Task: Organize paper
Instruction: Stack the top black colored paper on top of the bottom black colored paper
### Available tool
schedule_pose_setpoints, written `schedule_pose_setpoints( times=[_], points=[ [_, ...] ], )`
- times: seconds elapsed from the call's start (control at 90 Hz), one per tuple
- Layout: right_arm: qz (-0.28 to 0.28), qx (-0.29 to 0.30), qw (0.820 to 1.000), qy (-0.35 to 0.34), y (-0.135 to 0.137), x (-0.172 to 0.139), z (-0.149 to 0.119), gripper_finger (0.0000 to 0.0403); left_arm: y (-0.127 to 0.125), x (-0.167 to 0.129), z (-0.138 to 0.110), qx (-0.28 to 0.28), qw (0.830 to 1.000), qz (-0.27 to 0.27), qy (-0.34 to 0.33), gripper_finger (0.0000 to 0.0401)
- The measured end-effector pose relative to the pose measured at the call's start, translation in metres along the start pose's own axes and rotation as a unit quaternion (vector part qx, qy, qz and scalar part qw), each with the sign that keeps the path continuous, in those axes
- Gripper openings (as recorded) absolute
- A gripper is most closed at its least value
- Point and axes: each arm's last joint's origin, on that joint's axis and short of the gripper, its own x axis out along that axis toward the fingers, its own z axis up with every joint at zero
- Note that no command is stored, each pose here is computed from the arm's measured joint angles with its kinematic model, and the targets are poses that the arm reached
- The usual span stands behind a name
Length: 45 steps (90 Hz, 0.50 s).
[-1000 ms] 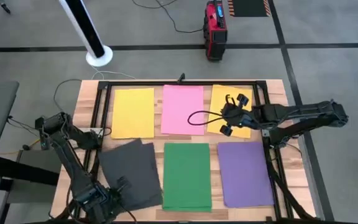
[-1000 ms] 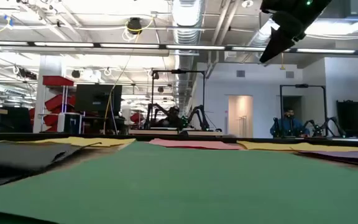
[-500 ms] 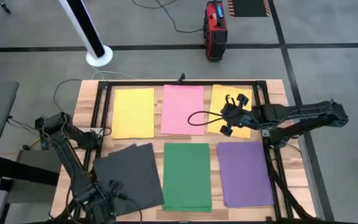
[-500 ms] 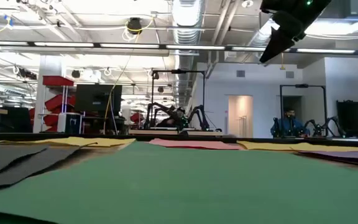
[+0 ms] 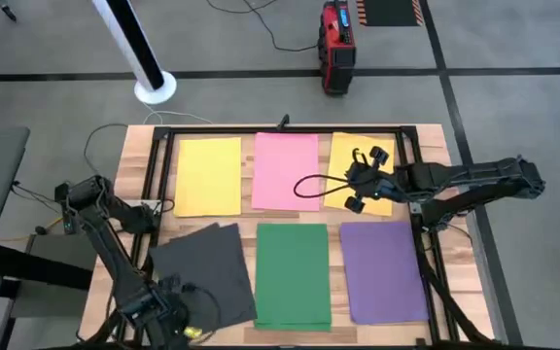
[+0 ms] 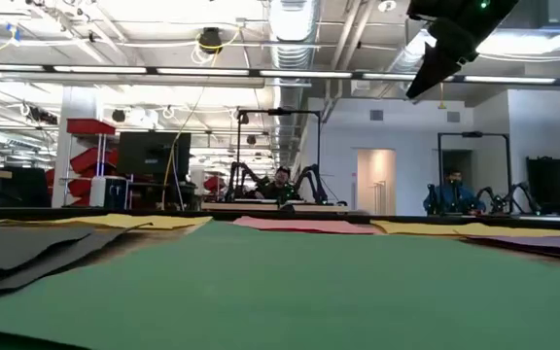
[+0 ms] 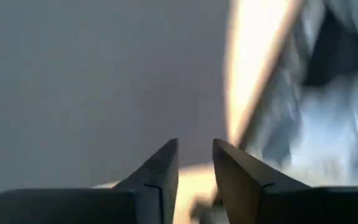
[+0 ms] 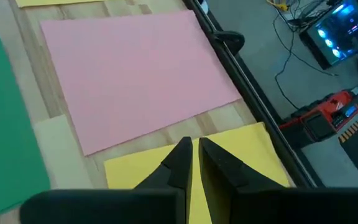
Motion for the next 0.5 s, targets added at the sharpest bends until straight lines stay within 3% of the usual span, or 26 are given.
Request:
schedule_pose_setpoints(
  times=[0.089, 0.189, 0.311, 0.5],
  points=[
    [0.000, 0.000, 1.000, 0.000, 0.000, 0.000, 0.000, 0.0027, 0.009, 0.012, 0.002, -0.010, 0.997, 0.032, -0.075, 0.0020],
    [0.000, 0.000, 1.000, 0.000, 0.000, 0.000, 0.000, 0.0027, 0.024, 0.028, 0.006, -0.048, 0.988, 0.068, -0.130, 0.0007],
    [0.000, 0.000, 1.000, 0.000, 0.000, 0.000, 0.000, 0.0027, 0.036, 0.048, 0.014, -0.087, 0.982, 0.077, -0.148, 0.0001],
    [0.000, 0.000, 1.000, 0.000, 0.000, 0.000, 0.000, 0.0027, 0.051, 0.065, 0.029, -0.074, 0.984, 0.098, -0.129, 0.0001]
  ],
)
